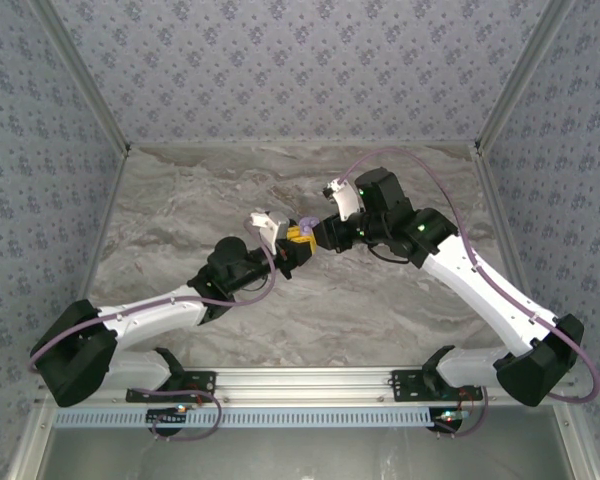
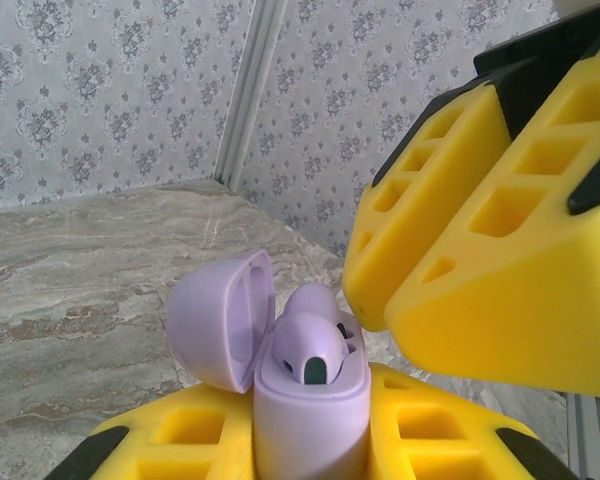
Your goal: Insert the wireless bluetooth earbuds into the charging case
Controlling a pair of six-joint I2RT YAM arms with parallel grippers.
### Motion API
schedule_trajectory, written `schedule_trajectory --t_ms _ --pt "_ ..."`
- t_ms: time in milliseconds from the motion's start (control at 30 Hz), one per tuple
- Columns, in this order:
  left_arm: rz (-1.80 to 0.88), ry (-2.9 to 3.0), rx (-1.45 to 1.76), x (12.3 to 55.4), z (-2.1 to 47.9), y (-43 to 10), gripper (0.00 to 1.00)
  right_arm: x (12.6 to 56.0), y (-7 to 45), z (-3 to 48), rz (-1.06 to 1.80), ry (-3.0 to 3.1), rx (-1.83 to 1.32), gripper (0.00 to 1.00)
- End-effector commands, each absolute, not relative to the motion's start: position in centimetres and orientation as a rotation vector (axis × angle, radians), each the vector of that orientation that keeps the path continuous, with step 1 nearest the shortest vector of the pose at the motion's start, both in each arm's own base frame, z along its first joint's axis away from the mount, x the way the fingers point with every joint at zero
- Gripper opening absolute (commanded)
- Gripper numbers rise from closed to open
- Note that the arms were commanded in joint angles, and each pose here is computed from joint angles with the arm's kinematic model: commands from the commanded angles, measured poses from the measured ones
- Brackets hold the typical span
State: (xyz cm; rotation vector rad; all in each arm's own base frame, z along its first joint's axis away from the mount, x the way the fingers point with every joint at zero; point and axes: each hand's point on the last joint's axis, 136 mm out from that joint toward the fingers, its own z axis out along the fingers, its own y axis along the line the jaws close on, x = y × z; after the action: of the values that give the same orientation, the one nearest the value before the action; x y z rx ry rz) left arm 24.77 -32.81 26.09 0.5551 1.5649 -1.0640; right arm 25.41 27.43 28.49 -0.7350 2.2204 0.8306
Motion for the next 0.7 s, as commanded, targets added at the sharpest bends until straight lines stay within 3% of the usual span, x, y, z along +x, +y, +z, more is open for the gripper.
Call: schedule_trajectory --t_ms 0,267,667 --pt "-1.082 1.499 0.587 24.0 28.2 -33.1 0.23 25.2 28.1 29.5 0.866 2.200 -0.740 0.26" --pt "-1.067 1.522 0.581 24.2 27.9 -33.0 0.23 25.9 27.0 29.9 0.797 2.188 -0.682 0.30" --pt "-1.168 1.481 0.695 22.2 28.3 -34.3 0.23 28.2 22.9 28.2 0.789 2.278 -0.503 0.28"
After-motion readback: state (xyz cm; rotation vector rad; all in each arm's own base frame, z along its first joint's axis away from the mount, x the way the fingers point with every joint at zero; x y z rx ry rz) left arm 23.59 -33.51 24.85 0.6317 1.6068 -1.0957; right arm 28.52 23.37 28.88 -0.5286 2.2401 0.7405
